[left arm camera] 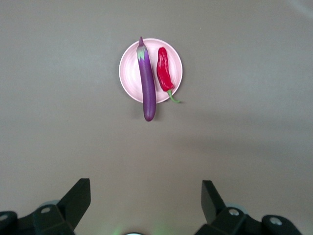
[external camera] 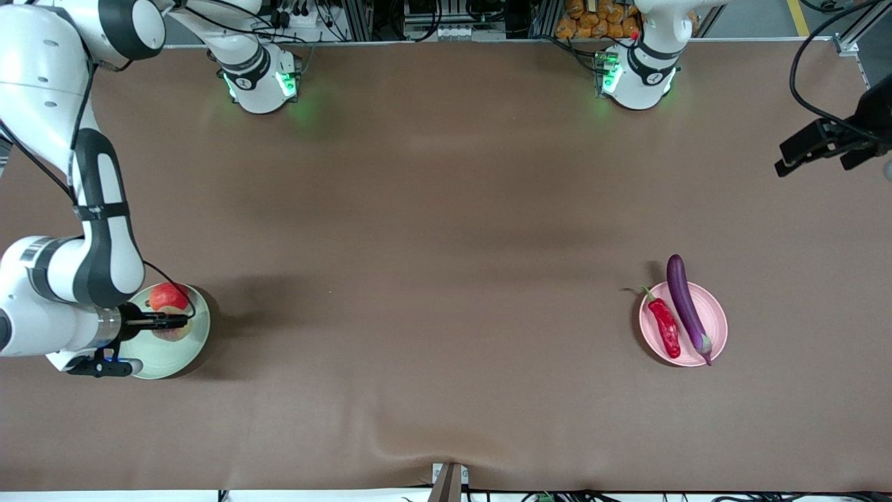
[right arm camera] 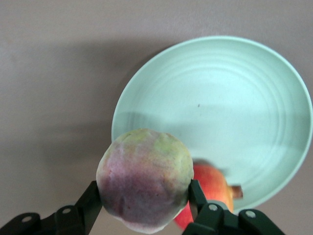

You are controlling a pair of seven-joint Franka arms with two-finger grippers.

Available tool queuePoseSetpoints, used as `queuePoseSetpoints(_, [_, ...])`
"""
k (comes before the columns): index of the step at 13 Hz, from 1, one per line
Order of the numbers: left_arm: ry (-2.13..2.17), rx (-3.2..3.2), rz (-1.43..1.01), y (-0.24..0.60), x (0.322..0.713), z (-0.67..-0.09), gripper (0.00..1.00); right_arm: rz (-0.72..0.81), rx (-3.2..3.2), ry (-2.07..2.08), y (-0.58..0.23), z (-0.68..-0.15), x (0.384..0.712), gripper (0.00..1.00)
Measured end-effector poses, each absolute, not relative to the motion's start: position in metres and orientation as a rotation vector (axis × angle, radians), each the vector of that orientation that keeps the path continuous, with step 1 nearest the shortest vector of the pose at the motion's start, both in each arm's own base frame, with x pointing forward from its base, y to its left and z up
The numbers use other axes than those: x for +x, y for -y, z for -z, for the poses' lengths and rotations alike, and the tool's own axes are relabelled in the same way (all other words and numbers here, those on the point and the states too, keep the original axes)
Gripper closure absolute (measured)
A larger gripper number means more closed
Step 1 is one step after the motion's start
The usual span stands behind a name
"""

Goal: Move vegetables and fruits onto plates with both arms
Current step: 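Lower the peach onto the green plate and open the right gripper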

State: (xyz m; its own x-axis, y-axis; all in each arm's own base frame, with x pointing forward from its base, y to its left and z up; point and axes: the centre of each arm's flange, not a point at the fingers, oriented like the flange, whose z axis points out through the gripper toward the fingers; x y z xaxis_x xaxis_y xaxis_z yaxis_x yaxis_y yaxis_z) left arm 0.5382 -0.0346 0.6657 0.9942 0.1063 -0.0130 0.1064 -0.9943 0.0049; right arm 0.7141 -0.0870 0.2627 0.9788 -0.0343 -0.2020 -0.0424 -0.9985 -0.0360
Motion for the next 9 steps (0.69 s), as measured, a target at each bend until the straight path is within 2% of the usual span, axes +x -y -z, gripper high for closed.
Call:
queuePoseSetpoints(4, [-0.191,3.137,0.020,0.037,0.520,-0.670,0.00,-0.300,-3.082,-0.017,0.095,-0.238,0.716,0.23])
queuePoseSetpoints(6, [-0.243,3.129,0.036,0.017,0.518,-0.670,0.00,-0.288,-3.076,0.000,0.089,-0.245,0.719,0.06])
queuePoseSetpoints(7, [-0.257,3.128,0.059,0.013,0.517,-0.669,0.00,-0.296,-3.071,0.009,0.086,-0.251,0.720,0.00])
queuePoseSetpoints(9, [-0.255,3.129,0.072,0.014,0.515,-0.669,0.00,-0.296,-3.067,0.025,0.079,-0.273,0.723,0.00])
